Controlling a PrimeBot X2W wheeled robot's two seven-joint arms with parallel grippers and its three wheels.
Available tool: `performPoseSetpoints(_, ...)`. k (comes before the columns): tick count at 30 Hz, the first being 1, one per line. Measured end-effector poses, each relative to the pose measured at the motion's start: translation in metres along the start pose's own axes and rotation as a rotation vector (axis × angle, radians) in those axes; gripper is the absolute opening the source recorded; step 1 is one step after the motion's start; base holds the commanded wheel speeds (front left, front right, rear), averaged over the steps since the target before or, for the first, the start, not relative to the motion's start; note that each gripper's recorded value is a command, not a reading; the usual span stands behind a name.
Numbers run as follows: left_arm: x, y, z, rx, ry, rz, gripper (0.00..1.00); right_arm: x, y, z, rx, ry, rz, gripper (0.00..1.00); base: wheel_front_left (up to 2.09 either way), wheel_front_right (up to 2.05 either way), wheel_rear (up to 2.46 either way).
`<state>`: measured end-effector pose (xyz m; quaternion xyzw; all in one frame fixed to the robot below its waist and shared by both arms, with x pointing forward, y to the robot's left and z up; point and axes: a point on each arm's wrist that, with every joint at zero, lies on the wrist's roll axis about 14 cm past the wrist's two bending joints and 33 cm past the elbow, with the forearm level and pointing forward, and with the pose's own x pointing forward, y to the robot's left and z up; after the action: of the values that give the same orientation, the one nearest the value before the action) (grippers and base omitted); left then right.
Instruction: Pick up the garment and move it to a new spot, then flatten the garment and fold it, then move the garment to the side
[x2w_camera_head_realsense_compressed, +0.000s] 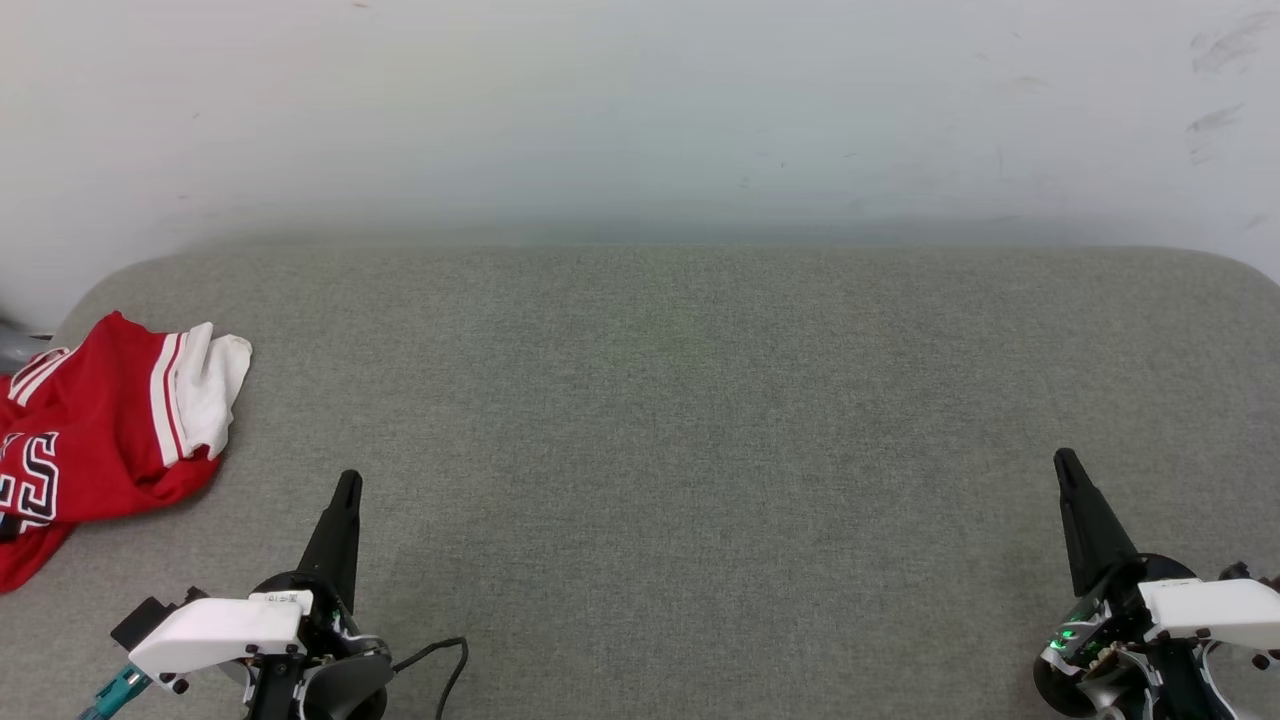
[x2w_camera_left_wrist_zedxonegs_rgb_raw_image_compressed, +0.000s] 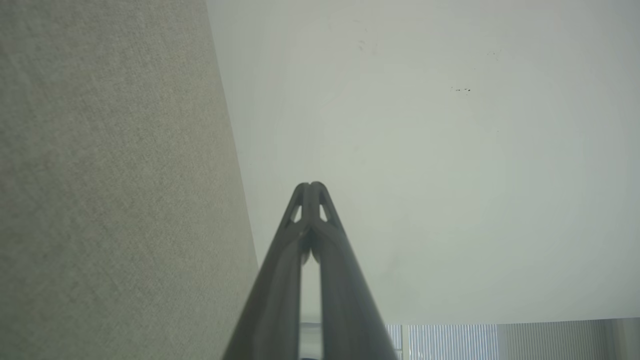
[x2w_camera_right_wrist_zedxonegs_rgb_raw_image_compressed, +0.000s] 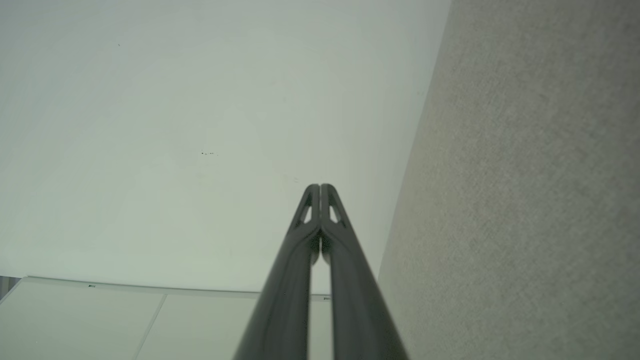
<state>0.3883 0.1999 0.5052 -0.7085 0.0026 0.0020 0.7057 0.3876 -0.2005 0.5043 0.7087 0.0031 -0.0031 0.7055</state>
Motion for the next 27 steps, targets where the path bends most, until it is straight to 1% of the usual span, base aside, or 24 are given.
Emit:
performPoseSetpoints(25,0.0000,-0.0001,0.0000,0.000,0.000,0.000,0.00,0.0000,0.0001,0.0000,0.000,0.000,0.000,0.00,0.00,0.00,0.00)
performPoseSetpoints(26,-0.0002,0.0006,0.0001,0.000,0.000,0.002,1.00,-0.0001,-0.0005,-0.0002,0.000,0.000,-0.002,1.00,0.00,0.00,0.00)
performPoseSetpoints(27,-0.0012,0.0039,-0.0004,-0.001,0.001,0.012,1.00,-0.0015,-0.0040,0.0001,0.001,0.000,-0.012,1.00,0.00,0.00,0.00)
